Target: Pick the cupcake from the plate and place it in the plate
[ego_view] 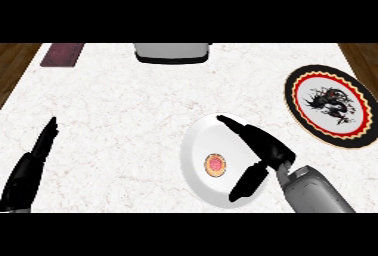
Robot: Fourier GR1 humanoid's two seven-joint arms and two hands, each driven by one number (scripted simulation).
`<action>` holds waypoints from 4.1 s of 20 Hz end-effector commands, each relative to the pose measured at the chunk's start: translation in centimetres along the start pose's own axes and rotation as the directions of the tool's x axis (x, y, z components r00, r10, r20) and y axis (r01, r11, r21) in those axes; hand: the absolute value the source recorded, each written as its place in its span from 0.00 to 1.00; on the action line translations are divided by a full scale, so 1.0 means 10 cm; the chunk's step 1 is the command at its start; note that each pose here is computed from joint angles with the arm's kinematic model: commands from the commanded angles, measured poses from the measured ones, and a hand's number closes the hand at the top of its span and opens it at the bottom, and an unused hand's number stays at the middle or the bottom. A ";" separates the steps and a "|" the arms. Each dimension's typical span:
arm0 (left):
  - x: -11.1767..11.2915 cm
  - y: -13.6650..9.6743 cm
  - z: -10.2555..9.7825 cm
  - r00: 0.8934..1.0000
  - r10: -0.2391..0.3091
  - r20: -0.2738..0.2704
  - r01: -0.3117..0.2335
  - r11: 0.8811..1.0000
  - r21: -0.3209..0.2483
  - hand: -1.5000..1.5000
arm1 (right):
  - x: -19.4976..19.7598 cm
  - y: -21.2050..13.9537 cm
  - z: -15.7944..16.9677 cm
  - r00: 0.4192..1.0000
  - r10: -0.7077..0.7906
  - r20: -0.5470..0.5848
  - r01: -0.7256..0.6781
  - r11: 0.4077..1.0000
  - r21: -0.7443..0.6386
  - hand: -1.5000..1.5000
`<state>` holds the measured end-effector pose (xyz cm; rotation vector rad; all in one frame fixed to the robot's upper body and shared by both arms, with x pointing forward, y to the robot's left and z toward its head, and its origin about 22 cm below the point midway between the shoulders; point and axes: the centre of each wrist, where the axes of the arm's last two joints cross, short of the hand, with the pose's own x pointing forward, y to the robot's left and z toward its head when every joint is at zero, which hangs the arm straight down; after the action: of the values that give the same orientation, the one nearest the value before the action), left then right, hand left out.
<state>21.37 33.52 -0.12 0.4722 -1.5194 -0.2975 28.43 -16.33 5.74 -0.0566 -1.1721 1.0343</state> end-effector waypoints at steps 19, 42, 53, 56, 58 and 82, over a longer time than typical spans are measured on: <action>-0.10 -0.11 -0.11 1.000 0.011 0.009 -0.011 1.000 -0.007 0.50 | -0.25 0.48 -0.43 0.999 0.029 -0.032 -0.025 0.992 0.125 0.00; -0.06 0.06 0.06 1.000 0.025 -0.004 -0.025 0.999 0.025 0.50 | -2.05 -2.23 2.03 0.831 0.185 -0.525 -0.423 0.823 -0.379 1.00; -0.02 -0.07 0.04 0.999 0.038 0.026 -0.038 0.999 -0.008 0.50 | -2.27 -2.55 2.85 0.867 0.237 -0.439 -0.498 0.458 -0.736 1.00; 0.02 0.02 0.00 1.000 0.023 0.018 -0.023 1.000 -0.018 0.50 | -2.29 -2.58 2.92 0.885 0.329 -0.329 -0.449 0.418 -0.790 1.00; 0.01 0.03 -0.05 1.000 0.012 0.015 -0.012 1.000 -0.012 0.50 | -2.23 -2.67 3.05 0.906 0.379 -0.189 -0.356 0.438 -0.825 1.00; -0.07 -0.03 -0.10 1.000 0.013 0.017 -0.013 1.000 -0.022 0.50 | -1.54 -2.91 1.36 0.942 0.333 0.038 -0.238 0.744 -0.624 1.00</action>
<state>22.22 32.89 -0.70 0.4477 -1.5306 -0.3117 33.65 -52.47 16.36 -0.7580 -1.7002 0.8295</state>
